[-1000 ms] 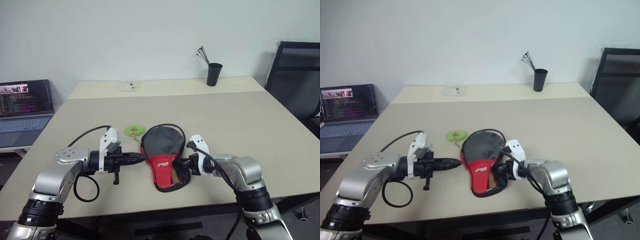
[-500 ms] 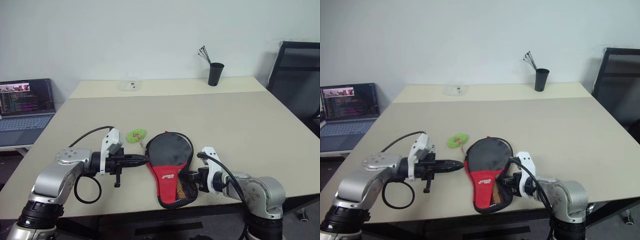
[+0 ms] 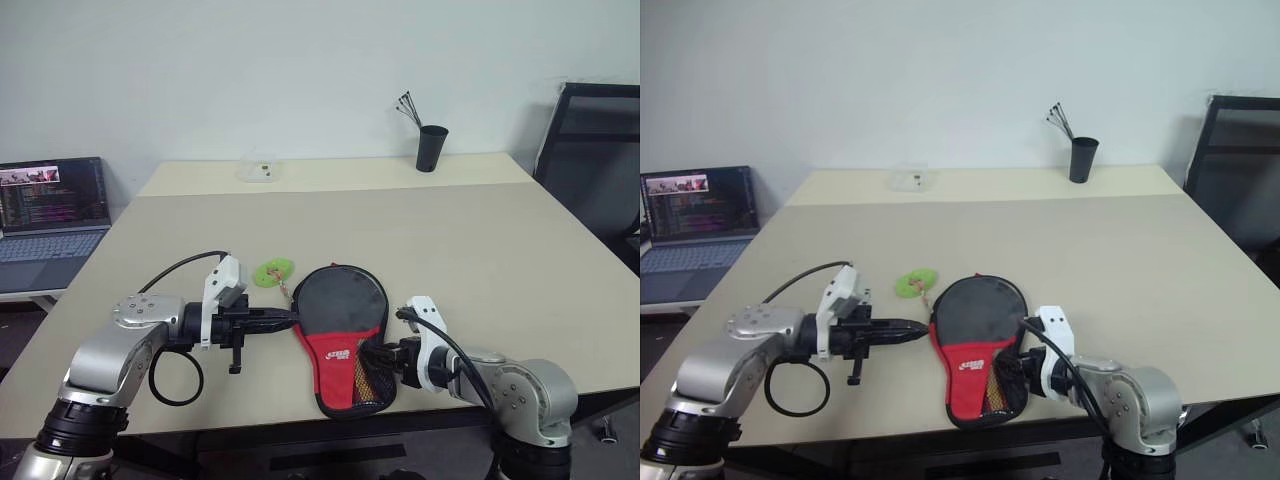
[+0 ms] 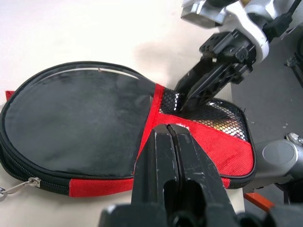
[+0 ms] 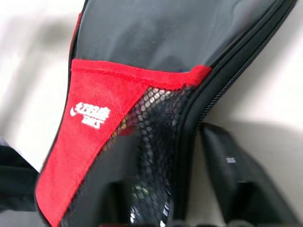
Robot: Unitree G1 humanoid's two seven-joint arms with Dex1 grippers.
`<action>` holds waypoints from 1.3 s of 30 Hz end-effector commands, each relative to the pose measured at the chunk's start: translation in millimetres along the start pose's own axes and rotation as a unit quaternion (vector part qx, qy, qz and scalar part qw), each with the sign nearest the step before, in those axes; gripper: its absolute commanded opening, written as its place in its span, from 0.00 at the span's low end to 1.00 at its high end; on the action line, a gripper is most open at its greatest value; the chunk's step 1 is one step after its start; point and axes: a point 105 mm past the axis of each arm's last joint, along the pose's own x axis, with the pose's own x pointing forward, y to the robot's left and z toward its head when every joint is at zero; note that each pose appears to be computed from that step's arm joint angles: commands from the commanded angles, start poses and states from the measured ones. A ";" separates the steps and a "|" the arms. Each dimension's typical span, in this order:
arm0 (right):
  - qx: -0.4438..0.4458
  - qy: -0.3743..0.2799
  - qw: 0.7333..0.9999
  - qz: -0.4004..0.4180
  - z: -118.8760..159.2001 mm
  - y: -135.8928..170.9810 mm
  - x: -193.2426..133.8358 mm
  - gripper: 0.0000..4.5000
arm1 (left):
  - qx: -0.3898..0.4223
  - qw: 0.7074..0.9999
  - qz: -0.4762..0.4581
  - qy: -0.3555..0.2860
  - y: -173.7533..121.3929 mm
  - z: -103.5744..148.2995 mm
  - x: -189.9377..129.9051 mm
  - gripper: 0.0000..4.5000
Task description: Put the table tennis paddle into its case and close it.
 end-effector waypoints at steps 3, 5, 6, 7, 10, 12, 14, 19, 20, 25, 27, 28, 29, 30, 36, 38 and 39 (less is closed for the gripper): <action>-0.128 -0.034 0.989 0.063 24.7 26.1 -21.3 0.91 | 0.025 1.000 0.012 -0.008 -1.2 8.1 -6.0 0.00; -0.150 -0.046 0.984 0.082 35.0 29.5 -29.0 1.00 | 0.023 0.999 0.024 -0.010 1.7 8.0 -8.4 0.00; -0.160 -0.055 0.981 0.095 40.8 32.0 -32.1 1.00 | 0.023 0.999 0.031 -0.012 4.1 8.3 -9.7 0.00; -0.170 -0.067 0.977 0.111 47.5 35.6 -35.0 1.00 | 0.022 0.999 0.042 -0.015 7.5 8.6 -11.2 0.00; -0.189 -0.100 0.968 0.129 65.5 39.9 -34.5 1.00 | 0.017 0.995 0.088 -0.031 23.3 11.7 -16.1 0.00; -0.199 -0.109 0.965 0.130 72.8 39.9 -28.0 1.00 | 0.015 0.993 0.115 -0.034 31.7 12.1 -19.3 0.00; -0.202 -0.116 0.963 0.134 76.7 40.1 -20.6 1.00 | 0.020 0.989 0.142 -0.036 40.1 12.3 -22.3 0.00; -0.228 -0.117 0.956 0.145 75.9 46.1 10.2 1.00 | 0.027 0.972 0.234 -0.021 69.6 4.5 -32.8 0.00; -0.229 -0.117 0.955 0.146 76.1 46.6 14.6 1.00 | 0.025 0.970 0.241 -0.016 72.2 2.7 -33.2 0.00; -0.232 -0.118 0.955 0.145 75.8 47.5 27.4 1.00 | -0.008 0.955 0.297 -0.004 94.7 -3.5 -35.5 0.14; -0.230 -0.119 0.955 0.146 75.7 48.0 29.6 1.00 | -0.024 0.952 0.306 -0.010 102.5 -3.3 -31.5 0.29; -0.229 -0.119 0.955 0.146 75.6 47.7 30.7 1.00 | -0.030 0.951 0.309 -0.012 106.0 -3.5 -28.6 0.37; -0.228 -0.117 0.956 0.144 75.0 47.1 32.2 1.00 | -0.041 0.949 0.312 -0.014 110.4 -4.7 -24.7 0.45; -0.227 -0.117 0.956 0.143 74.5 46.8 33.3 1.00 | -0.049 0.948 0.314 -0.013 114.1 -6.4 -21.2 0.53; -0.226 -0.116 0.956 0.144 74.4 47.9 36.5 1.00 | -0.088 0.936 0.340 0.008 137.4 -20.9 -11.1 0.99; -0.226 -0.116 0.956 0.144 74.4 48.0 37.0 1.00 | -0.093 0.936 0.339 0.013 141.7 -23.3 -7.0 0.99; -0.226 -0.116 0.957 0.143 74.1 47.8 37.3 1.00 | -0.094 0.937 0.336 0.019 144.1 -24.5 -3.5 0.99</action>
